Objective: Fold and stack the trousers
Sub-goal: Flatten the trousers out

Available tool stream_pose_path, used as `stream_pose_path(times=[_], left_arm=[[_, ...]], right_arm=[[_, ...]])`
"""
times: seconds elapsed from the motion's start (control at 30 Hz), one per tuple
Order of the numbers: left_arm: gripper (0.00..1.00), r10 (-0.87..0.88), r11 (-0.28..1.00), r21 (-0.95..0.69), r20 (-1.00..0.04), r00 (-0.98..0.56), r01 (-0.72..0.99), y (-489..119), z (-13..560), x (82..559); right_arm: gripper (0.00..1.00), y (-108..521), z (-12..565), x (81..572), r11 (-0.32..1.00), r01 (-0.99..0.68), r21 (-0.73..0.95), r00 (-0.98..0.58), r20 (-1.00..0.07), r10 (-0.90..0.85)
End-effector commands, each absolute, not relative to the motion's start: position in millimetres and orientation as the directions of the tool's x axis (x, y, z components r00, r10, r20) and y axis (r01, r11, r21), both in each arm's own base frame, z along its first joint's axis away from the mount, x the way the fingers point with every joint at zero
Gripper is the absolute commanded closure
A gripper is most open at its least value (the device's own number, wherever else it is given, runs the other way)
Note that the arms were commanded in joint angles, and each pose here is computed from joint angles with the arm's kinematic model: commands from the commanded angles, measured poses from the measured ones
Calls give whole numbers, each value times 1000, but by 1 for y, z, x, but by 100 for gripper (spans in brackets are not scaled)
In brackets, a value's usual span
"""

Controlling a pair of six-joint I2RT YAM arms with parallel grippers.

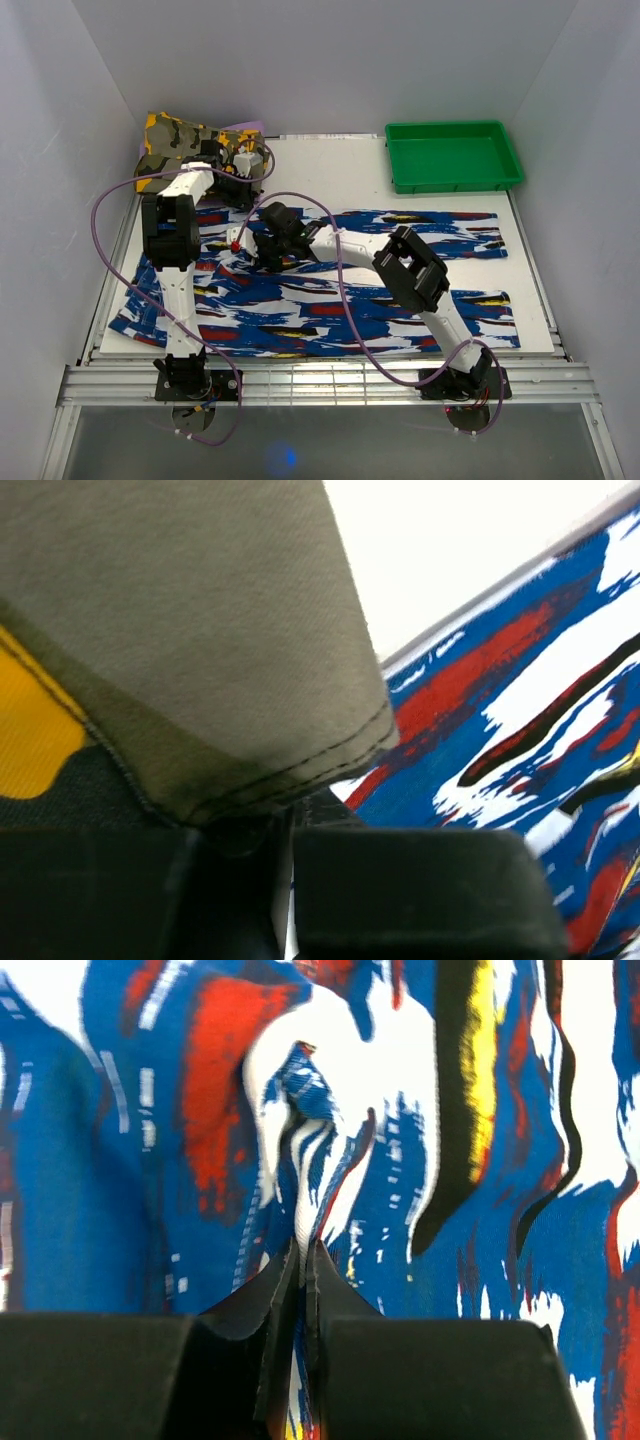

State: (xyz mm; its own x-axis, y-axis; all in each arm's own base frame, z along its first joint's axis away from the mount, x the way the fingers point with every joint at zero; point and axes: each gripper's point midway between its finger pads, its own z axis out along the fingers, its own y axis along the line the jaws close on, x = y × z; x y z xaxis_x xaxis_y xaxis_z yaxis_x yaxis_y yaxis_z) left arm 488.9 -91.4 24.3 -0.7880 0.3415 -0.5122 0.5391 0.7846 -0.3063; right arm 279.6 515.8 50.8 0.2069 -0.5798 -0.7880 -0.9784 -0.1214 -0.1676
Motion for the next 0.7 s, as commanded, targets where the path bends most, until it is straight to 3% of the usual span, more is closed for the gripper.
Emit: stream_pose_path(times=[0.0, 0.13, 0.4, 0.47, 0.57, 0.6, 0.67], left_arm=[[89, 337, 819, -343, -360, -870, 459, -82, -17, 463], [100, 339, 843, -308, -332, -880, 441, -74, -26, 466], [100, 348, 850, -276, -344, -872, 448, -68, -21, 472], [100, 357, 839, -278, -365, -860, 467, -70, -14, 474], [86, 372, 811, -296, -406, -835, 505, -77, 5, 475], [75, 381, 788, -309, -433, -817, 532, -83, 16, 475], [67, 379, 779, -313, -455, -806, 543, -86, 27, 476]], right_arm=[[92, 531, 94, 252, -170, -952, -255, 306, -803, -511], [92, 530, 83, 225, -199, -946, -254, 322, -779, -538], [92, 516, 66, 244, -111, -951, -289, 292, -716, -634], [86, 509, 72, 260, -71, -950, -305, 277, -709, -648], [68, 494, 95, 284, 5, -954, -299, 222, -722, -656], [65, 489, 103, 289, 28, -958, -284, 199, -733, -650], [61, 470, 126, 306, 76, -959, -275, 166, -753, -637]])
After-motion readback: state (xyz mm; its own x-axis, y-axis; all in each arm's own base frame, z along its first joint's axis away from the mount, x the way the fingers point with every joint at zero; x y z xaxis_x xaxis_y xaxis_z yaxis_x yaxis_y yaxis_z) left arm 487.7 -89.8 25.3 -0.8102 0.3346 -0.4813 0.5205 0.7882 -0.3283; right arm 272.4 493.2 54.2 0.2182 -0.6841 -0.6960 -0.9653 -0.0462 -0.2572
